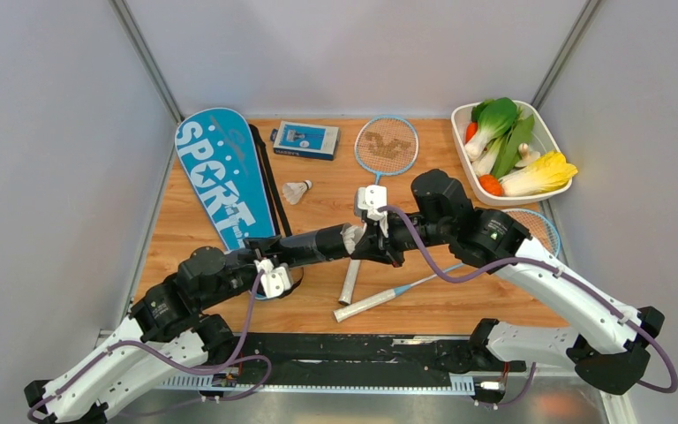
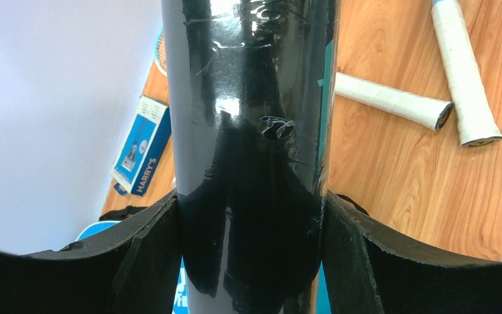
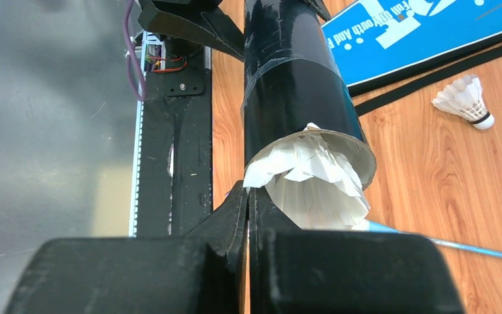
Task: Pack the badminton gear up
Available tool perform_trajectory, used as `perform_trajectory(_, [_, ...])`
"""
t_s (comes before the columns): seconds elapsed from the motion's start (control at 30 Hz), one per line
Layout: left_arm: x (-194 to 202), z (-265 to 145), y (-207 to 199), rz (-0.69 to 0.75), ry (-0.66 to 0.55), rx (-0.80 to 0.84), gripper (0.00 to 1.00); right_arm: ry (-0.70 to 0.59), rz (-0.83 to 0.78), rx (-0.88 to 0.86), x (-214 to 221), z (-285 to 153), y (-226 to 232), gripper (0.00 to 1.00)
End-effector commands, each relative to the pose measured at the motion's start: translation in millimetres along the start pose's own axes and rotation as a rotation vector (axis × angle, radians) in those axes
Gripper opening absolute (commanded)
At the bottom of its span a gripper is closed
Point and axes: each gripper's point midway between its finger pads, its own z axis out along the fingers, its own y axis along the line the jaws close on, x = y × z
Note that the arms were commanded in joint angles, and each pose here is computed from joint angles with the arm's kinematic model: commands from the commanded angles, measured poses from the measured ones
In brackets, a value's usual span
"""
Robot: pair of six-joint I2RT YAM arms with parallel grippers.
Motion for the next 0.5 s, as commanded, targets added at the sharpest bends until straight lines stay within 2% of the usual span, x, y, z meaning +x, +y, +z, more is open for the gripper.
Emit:
perform_trajectory(0.0, [-48.0,-3.6,13.5,0.066,-0.196,-0.017,0.56,-0.083,-0.125,0.045,-32.4,-5.6,-9.4,0.0])
perform_trajectory(0.47, [-43.3,-4.6,10.8,0.089,-0.178,-0.004,0.56,-0.08,-0.23,0.142,-37.6,-19.8,-23.3,0.01])
